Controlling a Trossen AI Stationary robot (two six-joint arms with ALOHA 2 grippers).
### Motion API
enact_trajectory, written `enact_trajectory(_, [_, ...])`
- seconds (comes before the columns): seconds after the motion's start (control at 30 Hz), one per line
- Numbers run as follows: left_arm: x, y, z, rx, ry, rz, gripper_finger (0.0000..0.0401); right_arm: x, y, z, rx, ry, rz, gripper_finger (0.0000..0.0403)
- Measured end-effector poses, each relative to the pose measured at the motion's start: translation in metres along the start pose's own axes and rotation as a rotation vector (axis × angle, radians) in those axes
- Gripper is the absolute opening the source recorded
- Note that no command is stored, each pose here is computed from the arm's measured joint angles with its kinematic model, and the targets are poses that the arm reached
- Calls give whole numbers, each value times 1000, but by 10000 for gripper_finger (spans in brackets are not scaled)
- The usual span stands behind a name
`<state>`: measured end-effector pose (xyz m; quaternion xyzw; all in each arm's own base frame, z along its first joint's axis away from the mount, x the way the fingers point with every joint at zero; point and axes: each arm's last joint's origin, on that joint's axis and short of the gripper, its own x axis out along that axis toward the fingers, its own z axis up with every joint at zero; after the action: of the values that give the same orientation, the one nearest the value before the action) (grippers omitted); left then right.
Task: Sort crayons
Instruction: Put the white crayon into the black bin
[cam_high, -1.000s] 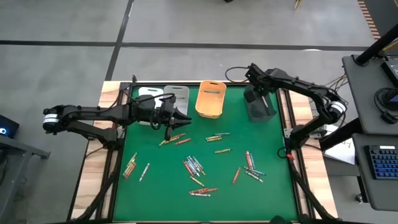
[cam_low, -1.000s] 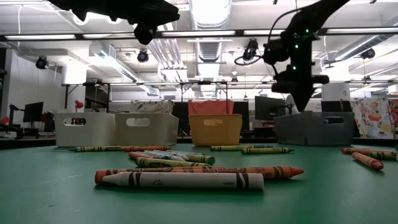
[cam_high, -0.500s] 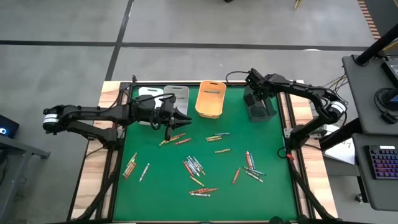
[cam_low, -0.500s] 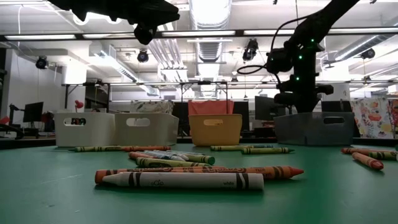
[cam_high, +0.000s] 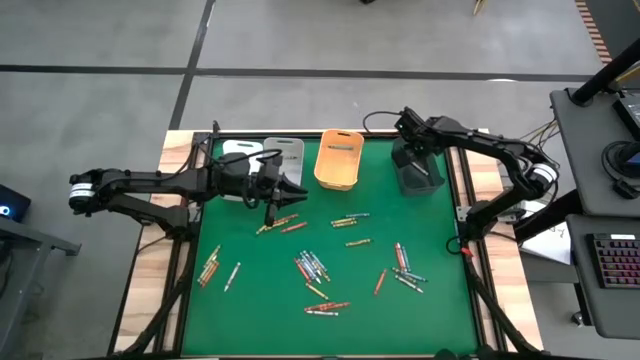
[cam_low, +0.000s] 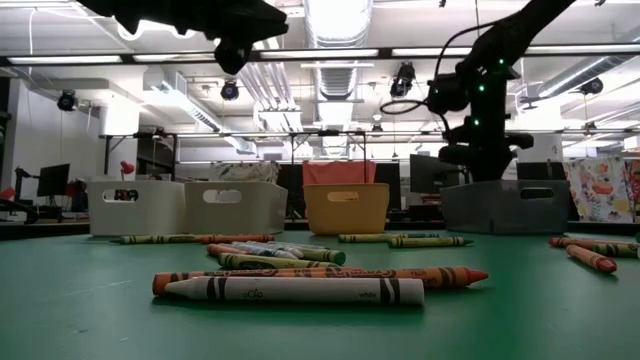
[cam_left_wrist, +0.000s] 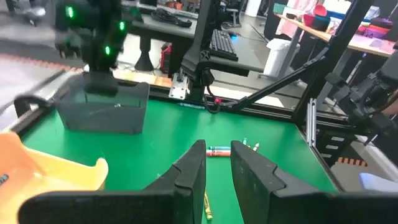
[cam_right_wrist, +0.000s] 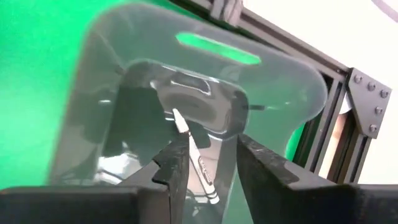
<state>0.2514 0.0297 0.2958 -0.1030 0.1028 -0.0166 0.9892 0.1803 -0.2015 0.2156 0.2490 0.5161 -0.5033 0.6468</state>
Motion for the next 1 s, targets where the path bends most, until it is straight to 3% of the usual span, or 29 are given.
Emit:
enact_trajectory(0.23, [-2, 2, -18, -168, 179, 42, 57, -41, 6, 11, -37, -81, 108, 119])
enact_trajectory(0.53, [-21, 0, -63, -480, 644, 268, 57, -104, 25, 2, -127, -272, 244, 119])
enact_trajectory(0.73, [-37, -19, -84, -589, 859, 442, 57, -130, 43, -14, -197, -395, 346, 118])
enact_trajectory(1.0, [-48, -59, -99, -705, 983, 502, 57, -146, 68, -32, -300, -442, 434, 118])
